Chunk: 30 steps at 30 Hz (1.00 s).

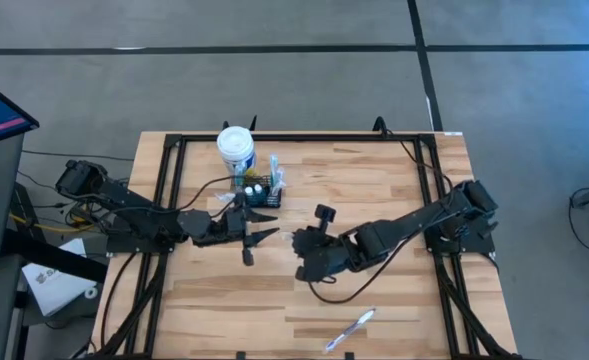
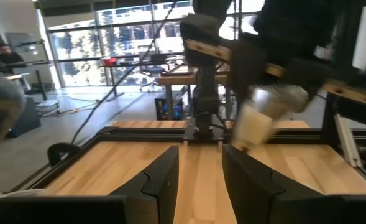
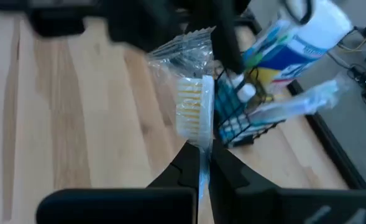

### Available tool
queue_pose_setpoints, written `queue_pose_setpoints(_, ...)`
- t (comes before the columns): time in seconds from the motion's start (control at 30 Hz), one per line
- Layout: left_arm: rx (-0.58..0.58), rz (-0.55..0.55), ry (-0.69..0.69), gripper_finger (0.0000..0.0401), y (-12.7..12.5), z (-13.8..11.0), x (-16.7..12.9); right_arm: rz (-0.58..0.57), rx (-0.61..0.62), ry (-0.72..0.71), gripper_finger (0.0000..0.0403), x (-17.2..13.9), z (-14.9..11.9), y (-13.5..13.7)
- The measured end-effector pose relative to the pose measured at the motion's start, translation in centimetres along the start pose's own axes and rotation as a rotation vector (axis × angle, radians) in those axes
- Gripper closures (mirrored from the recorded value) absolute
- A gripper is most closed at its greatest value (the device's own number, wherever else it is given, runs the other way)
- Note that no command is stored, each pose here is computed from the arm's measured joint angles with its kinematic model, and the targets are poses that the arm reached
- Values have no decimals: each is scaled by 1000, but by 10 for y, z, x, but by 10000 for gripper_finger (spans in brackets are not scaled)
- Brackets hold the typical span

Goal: Pick & Place toothbrushing station
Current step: Put the orange toothbrush into the wire organizer

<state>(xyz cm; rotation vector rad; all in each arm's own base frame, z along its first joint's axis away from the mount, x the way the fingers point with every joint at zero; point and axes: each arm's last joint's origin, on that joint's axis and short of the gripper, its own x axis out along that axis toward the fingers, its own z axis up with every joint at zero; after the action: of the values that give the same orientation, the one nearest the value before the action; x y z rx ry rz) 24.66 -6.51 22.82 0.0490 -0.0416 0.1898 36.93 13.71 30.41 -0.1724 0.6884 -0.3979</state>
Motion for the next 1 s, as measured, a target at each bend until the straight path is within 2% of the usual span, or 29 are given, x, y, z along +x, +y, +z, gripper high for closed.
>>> queue_pose_setpoints(0.33, -2, -22, -5, 284, -1, 0, 0, 21, -49, -138, 401, -7, 28, -5)
queue_pose_setpoints(0.43, -5, -69, -13, 284, -2, 1, 0, 25, -64, -187, 401, -10, 36, -5)
queue_pose_setpoints(1.0, -56, -195, -127, 284, -5, 12, -1, 50, -62, -277, 401, -9, 48, -7)
